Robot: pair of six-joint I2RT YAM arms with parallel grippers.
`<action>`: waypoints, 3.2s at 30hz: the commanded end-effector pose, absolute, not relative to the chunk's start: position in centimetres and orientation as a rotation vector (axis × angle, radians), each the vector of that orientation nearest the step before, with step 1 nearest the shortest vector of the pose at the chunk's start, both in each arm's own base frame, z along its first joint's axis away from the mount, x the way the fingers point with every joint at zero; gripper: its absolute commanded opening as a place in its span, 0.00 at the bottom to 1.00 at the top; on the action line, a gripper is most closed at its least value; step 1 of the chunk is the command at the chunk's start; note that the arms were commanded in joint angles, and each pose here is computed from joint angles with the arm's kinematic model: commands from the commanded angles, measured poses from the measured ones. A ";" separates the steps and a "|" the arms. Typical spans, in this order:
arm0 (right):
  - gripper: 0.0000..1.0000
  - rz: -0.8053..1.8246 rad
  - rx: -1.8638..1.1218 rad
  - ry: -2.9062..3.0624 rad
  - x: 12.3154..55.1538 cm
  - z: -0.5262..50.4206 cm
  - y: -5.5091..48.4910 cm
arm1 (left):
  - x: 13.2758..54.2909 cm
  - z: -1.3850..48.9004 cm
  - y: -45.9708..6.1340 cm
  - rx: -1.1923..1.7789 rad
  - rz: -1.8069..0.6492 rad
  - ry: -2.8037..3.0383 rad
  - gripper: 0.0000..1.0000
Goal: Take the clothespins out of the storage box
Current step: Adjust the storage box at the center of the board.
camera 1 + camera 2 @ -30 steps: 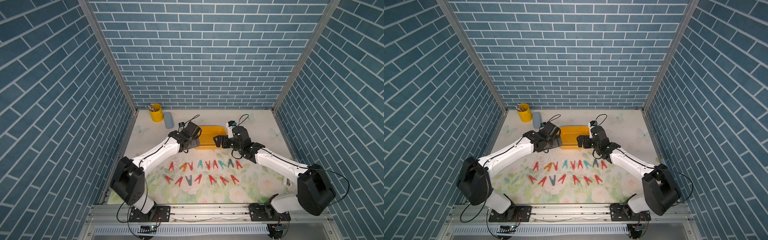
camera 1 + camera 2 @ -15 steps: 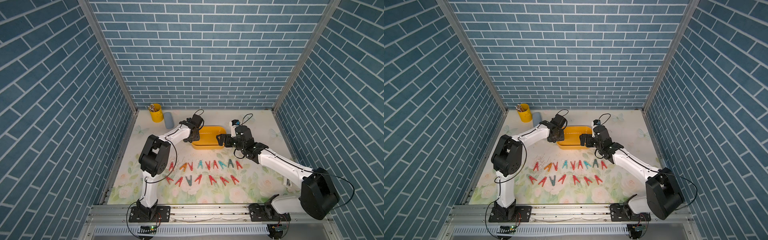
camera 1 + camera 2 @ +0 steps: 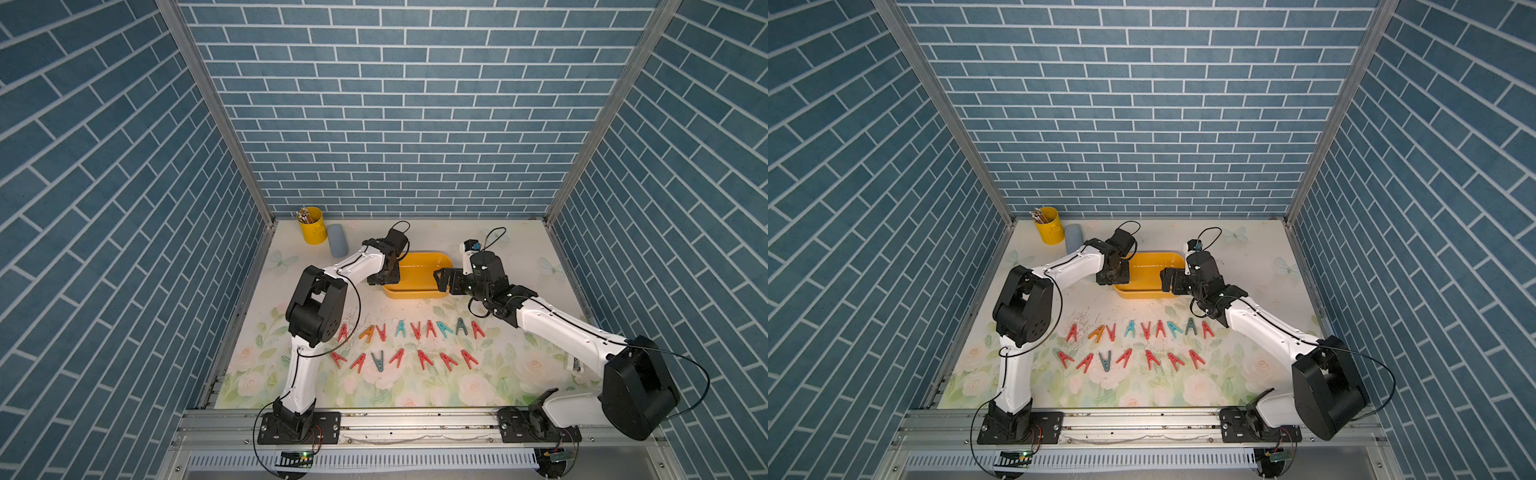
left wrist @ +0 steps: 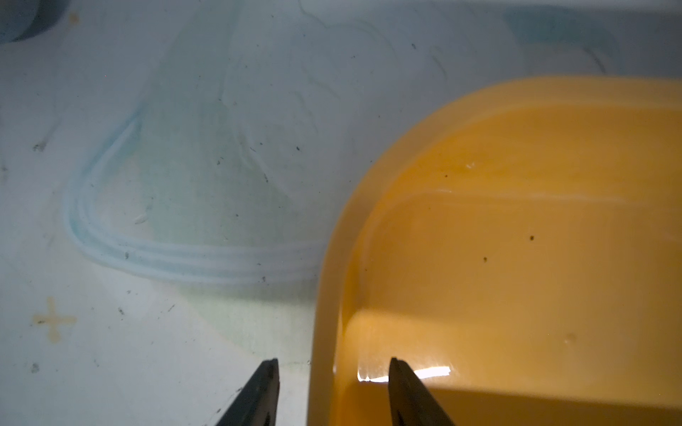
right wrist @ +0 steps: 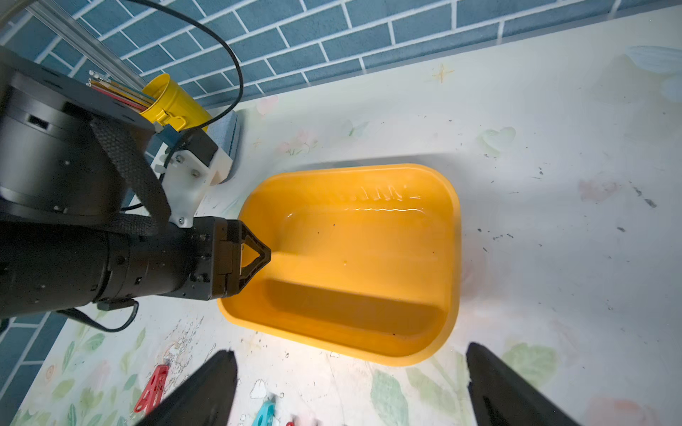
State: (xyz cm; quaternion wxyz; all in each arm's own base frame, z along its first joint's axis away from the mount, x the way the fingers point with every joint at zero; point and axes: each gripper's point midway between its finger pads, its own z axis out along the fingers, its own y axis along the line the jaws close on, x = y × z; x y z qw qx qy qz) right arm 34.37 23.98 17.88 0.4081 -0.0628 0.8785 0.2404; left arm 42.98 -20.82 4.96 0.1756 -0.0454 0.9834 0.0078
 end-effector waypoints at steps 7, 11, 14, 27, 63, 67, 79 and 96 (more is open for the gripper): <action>1.00 0.605 -0.185 2.207 34.6 17.7 24.1 | 43.2 7.5 -20.2 -0.140 0.058 2.765 0.90; 1.00 0.609 -0.183 2.209 34.5 17.6 24.1 | 43.2 7.1 -19.8 -0.140 0.088 2.766 0.61; 0.99 0.609 -0.182 2.211 34.4 17.6 24.0 | 43.2 6.5 -20.1 -0.136 0.079 2.777 0.41; 0.99 0.607 -0.173 2.200 34.1 18.0 23.7 | 42.4 5.7 -20.9 -0.169 -0.022 2.845 0.00; 0.99 0.559 0.007 2.029 32.5 21.6 19.2 | 38.8 9.6 -23.0 -0.591 -0.837 2.876 0.00; 0.99 0.572 -0.004 2.046 32.4 21.2 19.6 | 40.8 9.3 -20.4 -0.445 -0.520 2.805 0.00; 0.99 0.584 -0.030 2.089 32.5 20.4 20.3 | 43.5 8.5 -20.9 -0.110 -0.180 2.629 0.00; 0.99 0.292 0.048 2.087 33.9 19.4 16.4 | 43.9 13.9 -20.0 -0.089 -0.174 2.518 0.99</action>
